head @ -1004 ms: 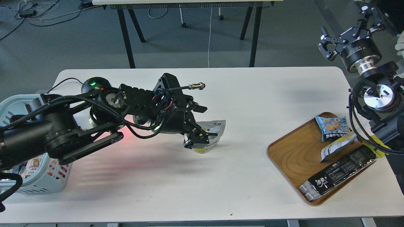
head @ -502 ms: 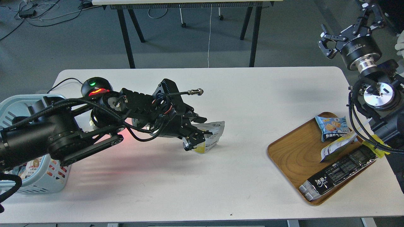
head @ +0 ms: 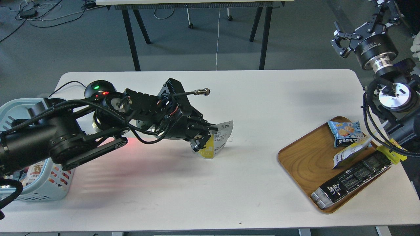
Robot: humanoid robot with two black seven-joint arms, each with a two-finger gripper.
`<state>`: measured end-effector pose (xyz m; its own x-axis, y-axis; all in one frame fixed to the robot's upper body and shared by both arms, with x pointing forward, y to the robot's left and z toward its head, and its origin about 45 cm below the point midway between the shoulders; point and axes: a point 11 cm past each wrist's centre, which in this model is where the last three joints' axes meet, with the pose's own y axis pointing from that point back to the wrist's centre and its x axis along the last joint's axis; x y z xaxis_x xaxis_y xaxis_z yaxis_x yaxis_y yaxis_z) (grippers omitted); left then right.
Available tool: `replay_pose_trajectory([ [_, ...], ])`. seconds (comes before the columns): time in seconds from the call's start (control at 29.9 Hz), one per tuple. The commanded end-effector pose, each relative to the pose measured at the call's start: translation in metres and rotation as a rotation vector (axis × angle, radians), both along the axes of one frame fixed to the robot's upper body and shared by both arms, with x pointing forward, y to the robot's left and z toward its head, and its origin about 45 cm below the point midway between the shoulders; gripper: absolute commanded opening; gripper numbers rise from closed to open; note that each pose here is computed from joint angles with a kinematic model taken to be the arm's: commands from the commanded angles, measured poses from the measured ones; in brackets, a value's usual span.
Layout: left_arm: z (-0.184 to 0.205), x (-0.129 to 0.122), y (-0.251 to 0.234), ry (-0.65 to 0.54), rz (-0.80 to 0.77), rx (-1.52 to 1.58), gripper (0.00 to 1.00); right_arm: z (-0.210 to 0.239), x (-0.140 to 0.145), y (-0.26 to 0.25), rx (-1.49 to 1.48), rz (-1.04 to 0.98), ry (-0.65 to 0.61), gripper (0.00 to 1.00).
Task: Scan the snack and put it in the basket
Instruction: 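Carry the pouch with the left gripper over the barcode scanner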
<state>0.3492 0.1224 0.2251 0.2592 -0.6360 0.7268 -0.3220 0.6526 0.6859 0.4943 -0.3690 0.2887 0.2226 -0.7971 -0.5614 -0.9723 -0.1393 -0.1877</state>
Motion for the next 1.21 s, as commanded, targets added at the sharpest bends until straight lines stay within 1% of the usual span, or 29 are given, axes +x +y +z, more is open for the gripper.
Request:
replay_pose_trajectory([
  [0.0, -0.001, -0.002, 0.0, 0.005, -0.003, -0.002, 0.0, 0.005, 0.002, 0.001, -0.004, 0.002, -0.009, 0.99],
  [0.1, -0.001, -0.003, 0.001, 0.007, -0.004, -0.003, 0.0, 0.01, 0.003, -0.001, -0.007, -0.001, -0.017, 0.99],
  [0.23, 0.006, 0.0, 0.007, -0.009, 0.006, -0.003, 0.0, 0.014, 0.004, -0.002, -0.012, -0.001, -0.023, 0.99],
  [0.33, 0.017, 0.005, 0.027, -0.033, 0.031, 0.006, 0.0, 0.016, 0.005, -0.002, -0.013, -0.002, -0.026, 0.99],
  [0.5, 0.035, 0.0, 0.056, -0.037, 0.027, 0.008, 0.0, 0.016, 0.004, -0.002, -0.011, 0.001, -0.029, 0.99],
  [0.74, 0.054, 0.009, 0.119, -0.064, 0.127, 0.066, 0.0, 0.017, 0.005, 0.0, -0.008, 0.006, -0.031, 0.99],
  [0.9, 0.062, 0.013, 0.162, -0.084, 0.215, 0.121, 0.0, 0.03, 0.008, 0.002, -0.012, 0.01, -0.054, 0.99],
  [1.17, 0.059, 0.02, 0.184, -0.091, 0.268, 0.139, 0.0, 0.039, 0.011, 0.006, -0.012, 0.019, -0.07, 0.99],
])
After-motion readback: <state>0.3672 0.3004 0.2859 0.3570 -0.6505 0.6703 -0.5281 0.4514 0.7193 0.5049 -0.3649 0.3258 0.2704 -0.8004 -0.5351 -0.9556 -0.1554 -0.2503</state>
